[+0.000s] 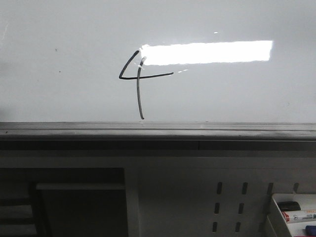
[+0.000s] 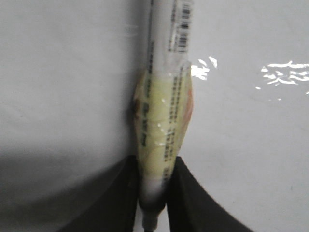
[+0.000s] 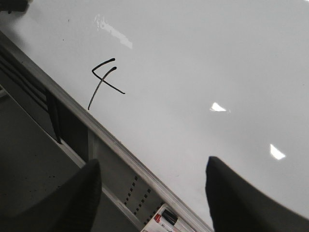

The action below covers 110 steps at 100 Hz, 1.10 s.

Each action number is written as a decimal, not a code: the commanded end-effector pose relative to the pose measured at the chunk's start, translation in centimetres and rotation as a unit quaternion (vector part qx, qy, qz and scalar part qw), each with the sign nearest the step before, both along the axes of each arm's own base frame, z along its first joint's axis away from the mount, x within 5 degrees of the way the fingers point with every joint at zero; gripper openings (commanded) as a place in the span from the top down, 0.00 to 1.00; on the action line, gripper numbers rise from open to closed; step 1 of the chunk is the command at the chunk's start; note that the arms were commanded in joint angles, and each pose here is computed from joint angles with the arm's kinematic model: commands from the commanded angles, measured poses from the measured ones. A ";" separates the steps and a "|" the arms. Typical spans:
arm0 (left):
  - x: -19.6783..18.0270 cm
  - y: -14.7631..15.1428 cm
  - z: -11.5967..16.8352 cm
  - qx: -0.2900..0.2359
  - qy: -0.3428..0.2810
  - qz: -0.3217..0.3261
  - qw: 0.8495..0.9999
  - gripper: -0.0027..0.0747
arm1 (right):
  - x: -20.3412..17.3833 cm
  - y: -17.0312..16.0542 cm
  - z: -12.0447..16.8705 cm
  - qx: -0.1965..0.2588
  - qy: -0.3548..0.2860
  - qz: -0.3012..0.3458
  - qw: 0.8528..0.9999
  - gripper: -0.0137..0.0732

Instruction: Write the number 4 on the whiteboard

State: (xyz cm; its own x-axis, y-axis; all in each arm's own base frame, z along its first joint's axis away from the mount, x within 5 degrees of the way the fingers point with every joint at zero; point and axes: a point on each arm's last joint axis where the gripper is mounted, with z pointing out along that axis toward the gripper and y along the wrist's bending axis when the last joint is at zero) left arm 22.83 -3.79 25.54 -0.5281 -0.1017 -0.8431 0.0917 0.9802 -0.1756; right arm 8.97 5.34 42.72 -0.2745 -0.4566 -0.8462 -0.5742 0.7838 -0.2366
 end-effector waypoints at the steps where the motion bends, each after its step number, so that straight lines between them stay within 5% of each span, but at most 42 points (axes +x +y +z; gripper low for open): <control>1: 0.4 0.3 1.4 0.006 -0.038 0.011 0.999 0.82 | 0.1 0.1 1.2 0.026 -0.038 0.000 0.999 0.37; 20: 0.3 0.3 1.5 0.011 -0.043 0.009 0.999 0.57 | 0.3 -0.4 1.2 0.018 -0.044 -0.024 0.999 0.37; 44: -1.8 -0.1 5.4 0.029 -0.074 -0.048 0.996 0.46 | 0.5 -1.3 1.1 0.049 -0.022 -0.097 0.994 0.37; 61: -5.1 -0.2 8.5 0.099 -0.055 -0.121 0.986 0.46 | 0.4 -1.8 0.2 0.071 0.025 -0.144 0.987 0.39; 75: -7.9 1.1 10.1 0.149 -0.035 -0.097 0.983 0.46 | -0.2 -2.2 -1.8 0.090 0.031 -0.151 0.984 0.49; 98: -12.0 2.6 9.7 0.100 -0.113 -0.008 0.989 0.47 | -2.2 -3.4 -4.9 0.138 -0.051 -0.114 0.982 0.77; 106: -13.2 2.6 8.6 0.082 -0.161 -0.005 0.983 0.56 | -3.0 -4.0 -6.2 0.143 -0.078 -0.106 0.981 0.92; 110: -13.6 2.6 8.3 0.078 -0.194 -0.004 0.978 0.62 | -3.3 -4.2 -6.6 0.147 -0.089 -0.102 0.980 0.92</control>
State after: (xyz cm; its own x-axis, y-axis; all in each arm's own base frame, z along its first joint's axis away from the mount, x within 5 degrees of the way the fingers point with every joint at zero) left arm 9.90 -1.18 33.24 -0.3587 0.1007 -0.9280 0.1357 0.9892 0.0549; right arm 6.10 1.47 35.55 -0.3255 -0.1607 -0.9318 -0.3565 0.9336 -0.0364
